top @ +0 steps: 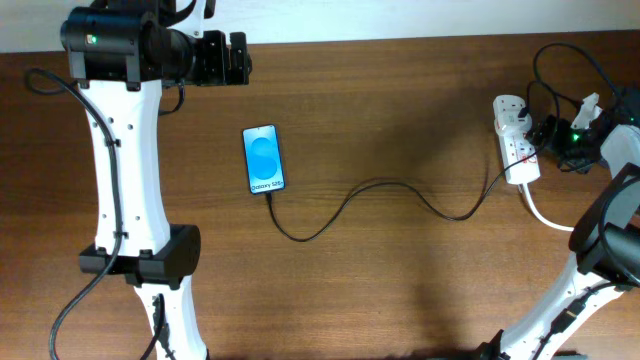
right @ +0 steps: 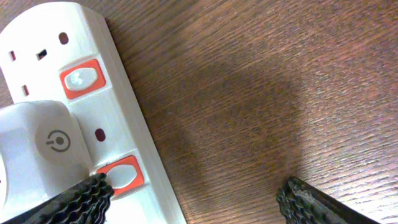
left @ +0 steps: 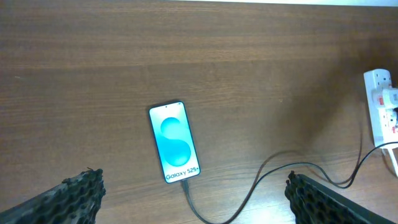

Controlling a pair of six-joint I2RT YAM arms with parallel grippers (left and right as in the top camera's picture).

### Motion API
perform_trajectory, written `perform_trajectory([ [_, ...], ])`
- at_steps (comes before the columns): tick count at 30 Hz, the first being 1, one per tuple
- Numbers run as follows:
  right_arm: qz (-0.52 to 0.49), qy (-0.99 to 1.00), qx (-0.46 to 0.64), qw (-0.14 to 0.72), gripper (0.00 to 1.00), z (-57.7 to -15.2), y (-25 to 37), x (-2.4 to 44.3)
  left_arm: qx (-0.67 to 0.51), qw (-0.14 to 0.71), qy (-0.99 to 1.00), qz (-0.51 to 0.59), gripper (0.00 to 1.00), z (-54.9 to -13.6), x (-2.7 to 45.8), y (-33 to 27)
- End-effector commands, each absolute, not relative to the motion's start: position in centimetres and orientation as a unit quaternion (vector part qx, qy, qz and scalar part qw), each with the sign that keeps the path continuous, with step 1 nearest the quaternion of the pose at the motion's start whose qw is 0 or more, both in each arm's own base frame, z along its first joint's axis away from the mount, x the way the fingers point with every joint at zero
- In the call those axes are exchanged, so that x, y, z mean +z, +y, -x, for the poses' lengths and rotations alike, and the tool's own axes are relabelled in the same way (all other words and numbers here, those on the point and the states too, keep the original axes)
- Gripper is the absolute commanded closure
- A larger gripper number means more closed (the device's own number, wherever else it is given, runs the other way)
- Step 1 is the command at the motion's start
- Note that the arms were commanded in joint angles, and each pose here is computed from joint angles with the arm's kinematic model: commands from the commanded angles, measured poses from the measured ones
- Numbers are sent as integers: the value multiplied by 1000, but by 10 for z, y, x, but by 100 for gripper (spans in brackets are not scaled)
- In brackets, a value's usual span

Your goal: Plug charger to phone and switch on socket

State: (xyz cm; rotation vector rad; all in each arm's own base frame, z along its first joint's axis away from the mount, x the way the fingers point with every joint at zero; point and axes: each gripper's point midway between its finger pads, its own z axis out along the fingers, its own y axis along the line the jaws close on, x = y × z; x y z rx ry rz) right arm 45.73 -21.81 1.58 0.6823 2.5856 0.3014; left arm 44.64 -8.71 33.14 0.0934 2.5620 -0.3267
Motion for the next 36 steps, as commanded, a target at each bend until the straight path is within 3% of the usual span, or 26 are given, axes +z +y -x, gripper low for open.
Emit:
perform_trajectory([
  [1,-271,935,100,208,9,-459,-226,-8,-126,289,948,-41,1,-440,344,-89],
  [36,-221,962,99,127,9,-443,-177,-18,-126,289,948,-41,1,-440,344,-89],
])
